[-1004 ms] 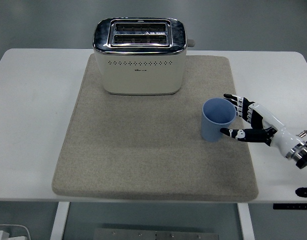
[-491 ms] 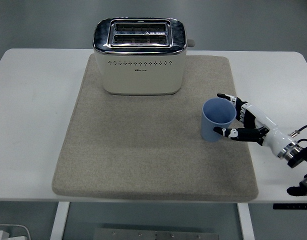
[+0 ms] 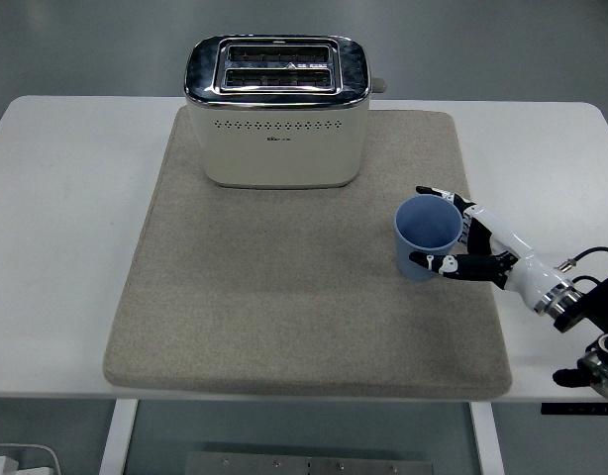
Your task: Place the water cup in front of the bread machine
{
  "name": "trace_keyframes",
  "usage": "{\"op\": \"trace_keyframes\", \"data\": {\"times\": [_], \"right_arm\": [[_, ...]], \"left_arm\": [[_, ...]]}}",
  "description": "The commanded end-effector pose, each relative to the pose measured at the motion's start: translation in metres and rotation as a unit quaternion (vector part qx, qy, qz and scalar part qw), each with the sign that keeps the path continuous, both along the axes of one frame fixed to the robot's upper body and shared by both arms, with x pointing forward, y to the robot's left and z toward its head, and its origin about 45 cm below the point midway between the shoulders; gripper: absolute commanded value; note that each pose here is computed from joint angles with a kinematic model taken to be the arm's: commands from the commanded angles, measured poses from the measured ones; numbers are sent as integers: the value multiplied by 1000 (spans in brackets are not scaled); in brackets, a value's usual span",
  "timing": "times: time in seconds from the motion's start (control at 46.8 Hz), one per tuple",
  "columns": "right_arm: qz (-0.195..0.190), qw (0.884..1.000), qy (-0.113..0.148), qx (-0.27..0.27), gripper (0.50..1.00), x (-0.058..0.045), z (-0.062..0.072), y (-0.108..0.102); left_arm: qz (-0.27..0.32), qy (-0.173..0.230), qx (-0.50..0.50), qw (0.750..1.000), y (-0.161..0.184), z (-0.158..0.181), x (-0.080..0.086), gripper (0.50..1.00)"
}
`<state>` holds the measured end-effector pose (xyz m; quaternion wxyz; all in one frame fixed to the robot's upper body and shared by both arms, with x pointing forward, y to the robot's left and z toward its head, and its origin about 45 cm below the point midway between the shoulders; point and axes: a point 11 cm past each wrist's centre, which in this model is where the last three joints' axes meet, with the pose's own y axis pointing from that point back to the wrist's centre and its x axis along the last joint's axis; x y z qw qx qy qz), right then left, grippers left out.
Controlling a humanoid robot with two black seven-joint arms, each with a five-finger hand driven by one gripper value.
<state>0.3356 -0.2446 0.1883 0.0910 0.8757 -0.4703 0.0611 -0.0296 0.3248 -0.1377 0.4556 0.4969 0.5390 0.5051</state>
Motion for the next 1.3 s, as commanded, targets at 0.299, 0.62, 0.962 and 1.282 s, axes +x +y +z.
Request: {"op": "trace_keyframes", "data": {"times": [0.299, 0.62, 0.962, 1.282], "right_arm": [[2, 1000, -7, 4, 766, 3, 4, 4], [14, 999, -7, 28, 547, 3, 5, 24], [38, 997, -32, 51, 562, 16, 23, 58], [67, 995, -40, 63, 570, 27, 30, 98]], "left_arm": [[0, 0, -1, 1000, 0, 0, 0, 1000], [0, 0, -1, 1000, 0, 0, 0, 1000], [0, 0, 0, 1000, 0, 0, 0, 1000], [0, 0, 0, 1000, 0, 0, 0, 1000]]}}
